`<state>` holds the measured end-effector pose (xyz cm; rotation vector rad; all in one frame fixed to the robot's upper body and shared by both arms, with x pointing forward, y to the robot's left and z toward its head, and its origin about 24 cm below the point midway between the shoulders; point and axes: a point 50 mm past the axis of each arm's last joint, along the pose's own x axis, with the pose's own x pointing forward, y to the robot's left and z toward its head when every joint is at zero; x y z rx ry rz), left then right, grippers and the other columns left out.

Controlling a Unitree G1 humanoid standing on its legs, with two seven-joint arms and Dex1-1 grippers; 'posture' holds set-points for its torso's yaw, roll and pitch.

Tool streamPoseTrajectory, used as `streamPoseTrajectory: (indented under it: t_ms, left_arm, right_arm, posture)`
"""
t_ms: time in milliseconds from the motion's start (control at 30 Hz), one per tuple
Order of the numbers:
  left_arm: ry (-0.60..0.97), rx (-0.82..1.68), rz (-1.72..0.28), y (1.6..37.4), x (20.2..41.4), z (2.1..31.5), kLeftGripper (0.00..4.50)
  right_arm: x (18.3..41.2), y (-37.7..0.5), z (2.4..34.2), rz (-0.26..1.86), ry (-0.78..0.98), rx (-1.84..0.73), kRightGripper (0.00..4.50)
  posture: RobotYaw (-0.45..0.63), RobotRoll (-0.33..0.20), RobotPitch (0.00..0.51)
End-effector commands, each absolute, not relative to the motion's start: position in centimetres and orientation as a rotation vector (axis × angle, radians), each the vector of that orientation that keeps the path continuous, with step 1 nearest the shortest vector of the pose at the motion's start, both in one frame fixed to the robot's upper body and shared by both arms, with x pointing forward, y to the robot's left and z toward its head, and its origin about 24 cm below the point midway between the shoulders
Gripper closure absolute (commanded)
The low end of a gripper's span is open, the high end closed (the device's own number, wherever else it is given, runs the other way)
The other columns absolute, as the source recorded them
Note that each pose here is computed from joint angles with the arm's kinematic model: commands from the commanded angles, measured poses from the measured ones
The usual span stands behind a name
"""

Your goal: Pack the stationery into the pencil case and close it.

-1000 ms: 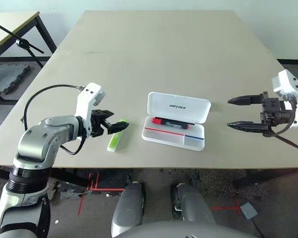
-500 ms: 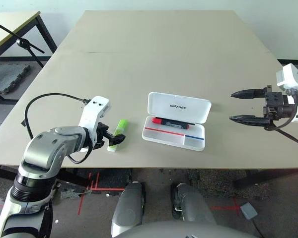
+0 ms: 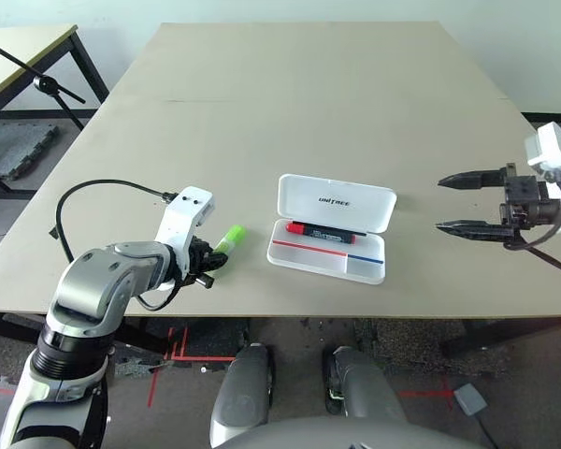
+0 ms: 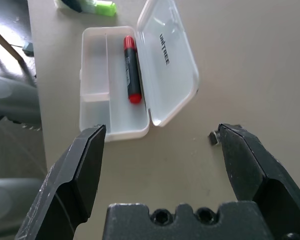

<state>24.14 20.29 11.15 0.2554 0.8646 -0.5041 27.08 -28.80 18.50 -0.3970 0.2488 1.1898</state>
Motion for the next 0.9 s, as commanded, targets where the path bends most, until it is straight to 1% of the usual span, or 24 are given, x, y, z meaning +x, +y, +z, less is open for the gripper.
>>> streamPoseTrajectory:
  t_ms: [33, 100, 167, 233, 300, 400, 600, 767, 900]
  left_arm:
    - [0.891, 0.280, -0.574, 20.8, 24.0, 10.8, 3.42]
    - [0.876, 0.306, -0.613, 21.1, 24.0, 11.2, 3.42]
    - [0.811, 0.346, -0.720, 21.1, 24.1, 11.7, 3.42]
    - [0.787, 0.394, -0.780, 21.3, 24.1, 12.1, 3.42]
    - [0.712, 0.449, -0.924, 20.9, 24.1, 12.9, 3.42]
    - [0.651, 0.518, -1.048, 20.7, 24.4, 13.6, 3.42]
    - [0.614, 0.617, -1.164, 20.0, 25.7, 13.9, 3.42]
    - [0.554, 0.671, -1.303, 17.6, 26.9, 14.3, 3.42]
    - [0.550, 0.725, -1.369, 16.4, 28.0, 14.2, 3.42]
  right_arm:
    - [26.8, -29.5, 18.9, 1.177, 0.236, -0.387, 0.00]
    - [26.8, -29.6, 18.8, 1.174, 0.237, -0.388, 0.00]
    - [26.8, -29.7, 18.7, 1.167, 0.240, -0.389, 0.00]
    - [26.8, -29.8, 18.6, 1.164, 0.242, -0.389, 0.00]
    - [26.8, -29.9, 18.5, 1.163, 0.247, -0.385, 0.00]
    - [26.8, -30.0, 18.5, 1.160, 0.252, -0.384, 0.00]
    - [26.9, -30.2, 18.6, 1.152, 0.253, -0.391, 0.00]
    - [26.7, -30.1, 18.6, 1.150, 0.252, -0.392, 0.00]
    - [26.6, -30.0, 18.5, 1.142, 0.249, -0.392, 0.00]
  posture:
    - [0.26, 0.000, 0.100]
    - [0.26, 0.000, 0.100]
    - [0.25, 0.000, 0.101]
    - [0.26, 0.000, 0.101]
    - [0.26, 0.000, 0.101]
    - [0.25, 0.000, 0.101]
    - [0.25, 0.000, 0.099]
    - [0.23, 0.000, 0.099]
    - [0.22, 0.000, 0.100]
